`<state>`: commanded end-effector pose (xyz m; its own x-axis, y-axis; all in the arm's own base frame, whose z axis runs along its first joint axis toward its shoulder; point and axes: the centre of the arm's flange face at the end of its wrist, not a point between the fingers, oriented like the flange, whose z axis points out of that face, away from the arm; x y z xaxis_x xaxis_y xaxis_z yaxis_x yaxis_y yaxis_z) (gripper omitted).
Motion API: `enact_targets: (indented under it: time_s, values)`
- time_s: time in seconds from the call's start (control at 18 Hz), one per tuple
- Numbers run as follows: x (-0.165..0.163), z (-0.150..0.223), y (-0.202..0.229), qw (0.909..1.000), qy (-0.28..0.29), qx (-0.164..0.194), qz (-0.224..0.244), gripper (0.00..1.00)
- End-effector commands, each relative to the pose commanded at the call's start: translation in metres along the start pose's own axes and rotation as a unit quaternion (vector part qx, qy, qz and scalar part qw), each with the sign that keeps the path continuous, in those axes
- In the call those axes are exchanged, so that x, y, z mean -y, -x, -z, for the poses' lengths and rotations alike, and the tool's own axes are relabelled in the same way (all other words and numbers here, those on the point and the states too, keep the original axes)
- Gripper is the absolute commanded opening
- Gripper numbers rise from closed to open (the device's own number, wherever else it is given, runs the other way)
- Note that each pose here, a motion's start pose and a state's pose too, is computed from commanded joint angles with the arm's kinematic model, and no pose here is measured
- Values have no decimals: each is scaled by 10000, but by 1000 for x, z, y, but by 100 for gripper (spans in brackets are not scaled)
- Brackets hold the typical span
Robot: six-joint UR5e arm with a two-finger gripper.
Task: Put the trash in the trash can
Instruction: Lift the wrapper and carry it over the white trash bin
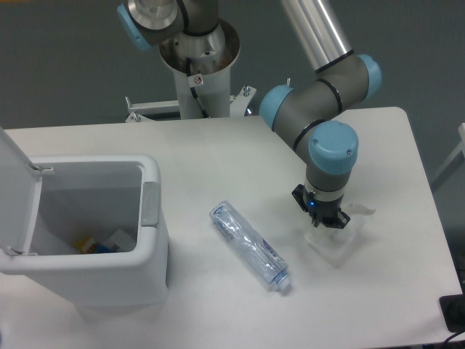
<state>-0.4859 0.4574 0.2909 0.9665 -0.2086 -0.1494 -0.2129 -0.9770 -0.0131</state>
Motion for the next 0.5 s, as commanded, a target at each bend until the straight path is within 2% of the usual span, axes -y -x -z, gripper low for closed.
enact_targets:
  time_s: [0.17, 0.28, 0.33, 0.44, 0.5]
  values:
    - [13, 44, 12, 9991, -403, 88, 85, 0]
    - [24, 78, 22, 9940, -999, 161, 416, 0]
    - [28, 91, 23, 9891, -1340, 112, 607, 0]
    - [40, 122, 14, 9696, -2236, -177, 974, 0]
    - [45, 140, 7, 9642, -2423, -184, 1060, 0]
